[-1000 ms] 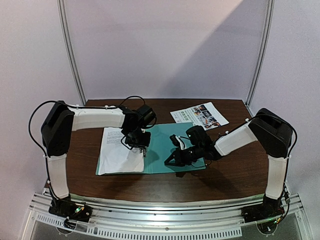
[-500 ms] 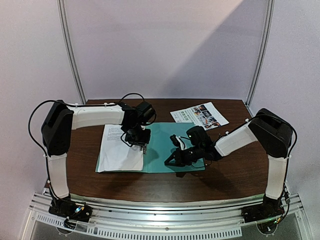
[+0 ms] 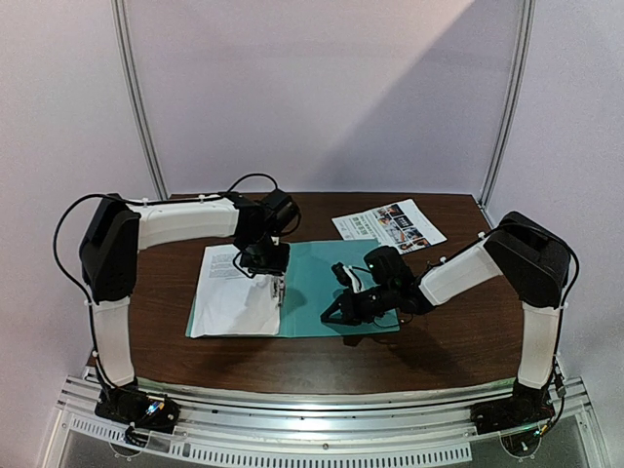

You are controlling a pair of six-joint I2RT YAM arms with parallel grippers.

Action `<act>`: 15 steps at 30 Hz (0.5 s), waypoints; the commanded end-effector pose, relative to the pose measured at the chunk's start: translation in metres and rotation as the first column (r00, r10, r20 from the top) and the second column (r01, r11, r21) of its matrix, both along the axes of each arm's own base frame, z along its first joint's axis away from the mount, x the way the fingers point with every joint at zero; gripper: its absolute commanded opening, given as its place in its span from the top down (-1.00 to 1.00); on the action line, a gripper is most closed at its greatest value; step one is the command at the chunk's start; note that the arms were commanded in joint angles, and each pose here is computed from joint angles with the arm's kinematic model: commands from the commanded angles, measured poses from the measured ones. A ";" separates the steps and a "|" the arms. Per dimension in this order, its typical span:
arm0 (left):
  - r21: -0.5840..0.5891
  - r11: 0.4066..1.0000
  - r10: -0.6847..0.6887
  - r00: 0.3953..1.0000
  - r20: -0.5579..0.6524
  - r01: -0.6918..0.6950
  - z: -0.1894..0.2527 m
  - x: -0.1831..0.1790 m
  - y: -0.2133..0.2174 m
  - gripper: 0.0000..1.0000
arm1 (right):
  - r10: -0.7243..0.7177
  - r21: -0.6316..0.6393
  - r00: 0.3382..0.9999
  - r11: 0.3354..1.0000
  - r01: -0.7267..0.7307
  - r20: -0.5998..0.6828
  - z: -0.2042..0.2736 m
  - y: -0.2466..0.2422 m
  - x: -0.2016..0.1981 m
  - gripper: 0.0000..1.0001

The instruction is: Put the files into the folder

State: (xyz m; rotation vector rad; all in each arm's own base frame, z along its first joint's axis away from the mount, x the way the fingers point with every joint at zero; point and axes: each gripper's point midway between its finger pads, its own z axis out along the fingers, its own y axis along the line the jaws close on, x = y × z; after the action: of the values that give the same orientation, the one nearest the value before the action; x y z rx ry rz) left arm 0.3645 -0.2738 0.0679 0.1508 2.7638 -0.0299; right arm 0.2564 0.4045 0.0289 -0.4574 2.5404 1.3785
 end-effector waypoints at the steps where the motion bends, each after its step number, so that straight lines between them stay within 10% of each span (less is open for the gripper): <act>1: 0.056 0.995 -0.090 0.993 0.079 0.086 0.027 0.004 -0.004 0.28 | -0.015 -0.174 0.993 0.985 -0.006 -0.117 -0.057 -0.027 -0.026 1.00; 15: 0.348 0.830 -0.489 0.869 0.080 0.436 0.032 -0.090 -0.012 -0.07 | -0.017 -0.177 0.993 0.984 -0.004 -0.116 -0.056 -0.025 -0.025 1.00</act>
State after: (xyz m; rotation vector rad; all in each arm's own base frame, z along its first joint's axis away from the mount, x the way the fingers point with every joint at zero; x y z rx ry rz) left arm 0.2936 -0.2900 0.1081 0.7006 2.5222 0.1755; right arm 0.2562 0.4046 0.0288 -0.4579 2.5408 1.3777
